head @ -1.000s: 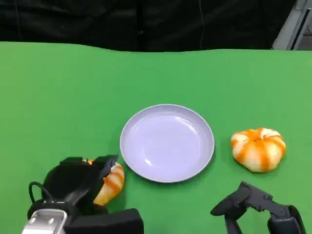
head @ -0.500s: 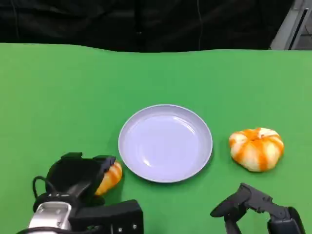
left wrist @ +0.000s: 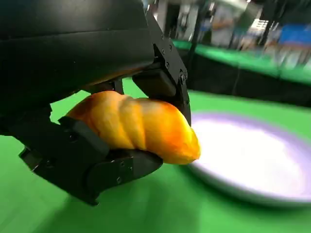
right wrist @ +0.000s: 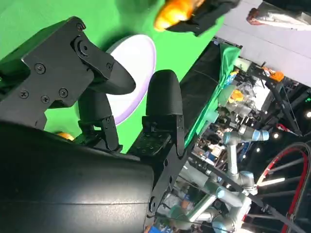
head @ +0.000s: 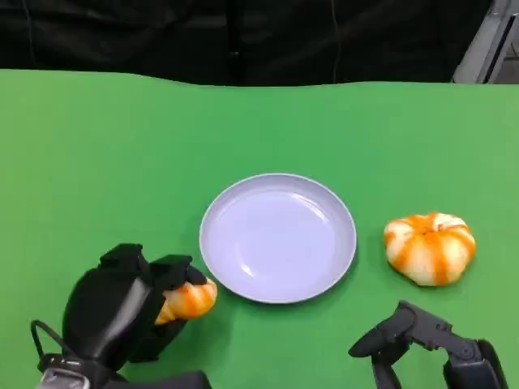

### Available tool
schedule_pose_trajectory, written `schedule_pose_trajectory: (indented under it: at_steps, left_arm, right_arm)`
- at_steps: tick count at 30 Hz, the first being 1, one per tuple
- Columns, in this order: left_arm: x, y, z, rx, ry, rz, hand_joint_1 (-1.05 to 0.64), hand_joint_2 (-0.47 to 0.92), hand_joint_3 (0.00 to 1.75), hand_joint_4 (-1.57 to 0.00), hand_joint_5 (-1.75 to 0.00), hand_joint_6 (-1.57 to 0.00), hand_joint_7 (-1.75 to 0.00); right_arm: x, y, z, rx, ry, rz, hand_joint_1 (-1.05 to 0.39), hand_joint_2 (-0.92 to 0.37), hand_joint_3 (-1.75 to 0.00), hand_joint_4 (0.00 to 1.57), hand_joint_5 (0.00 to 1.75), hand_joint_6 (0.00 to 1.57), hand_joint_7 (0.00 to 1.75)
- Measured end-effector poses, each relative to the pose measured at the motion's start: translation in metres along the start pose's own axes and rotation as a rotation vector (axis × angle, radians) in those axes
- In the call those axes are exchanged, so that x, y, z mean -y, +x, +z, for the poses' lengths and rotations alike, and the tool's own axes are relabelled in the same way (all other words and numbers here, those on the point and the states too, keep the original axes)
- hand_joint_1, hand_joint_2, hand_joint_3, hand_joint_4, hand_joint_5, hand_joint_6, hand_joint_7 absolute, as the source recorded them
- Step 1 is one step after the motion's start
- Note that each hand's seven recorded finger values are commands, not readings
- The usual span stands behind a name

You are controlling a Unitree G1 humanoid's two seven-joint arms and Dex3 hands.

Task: Grasp the bread from the table and place it into the plate.

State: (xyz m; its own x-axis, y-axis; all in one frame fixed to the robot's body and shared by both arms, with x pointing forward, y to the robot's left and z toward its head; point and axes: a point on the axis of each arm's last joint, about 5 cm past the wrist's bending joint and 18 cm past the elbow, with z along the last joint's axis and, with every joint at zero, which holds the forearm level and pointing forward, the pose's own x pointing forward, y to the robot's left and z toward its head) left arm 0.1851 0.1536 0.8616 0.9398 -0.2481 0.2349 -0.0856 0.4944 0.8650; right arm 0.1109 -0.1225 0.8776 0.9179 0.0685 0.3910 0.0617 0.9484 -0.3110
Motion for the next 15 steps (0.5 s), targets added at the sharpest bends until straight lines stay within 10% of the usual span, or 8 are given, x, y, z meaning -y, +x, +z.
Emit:
schedule_pose_trajectory:
  at_steps: [15]
  left_arm:
    - [-0.0079,0.0008,0.0092,0.186,-0.077,0.168,-0.15,0.15,1.60,-0.95,-1.70,-0.91,-1.30]
  right_arm:
    - [-0.0004,0.0010,-0.0004,0.005,-0.002,-0.005,-0.10,-0.33,-1.31,0.72,1.52,0.78,1.21]
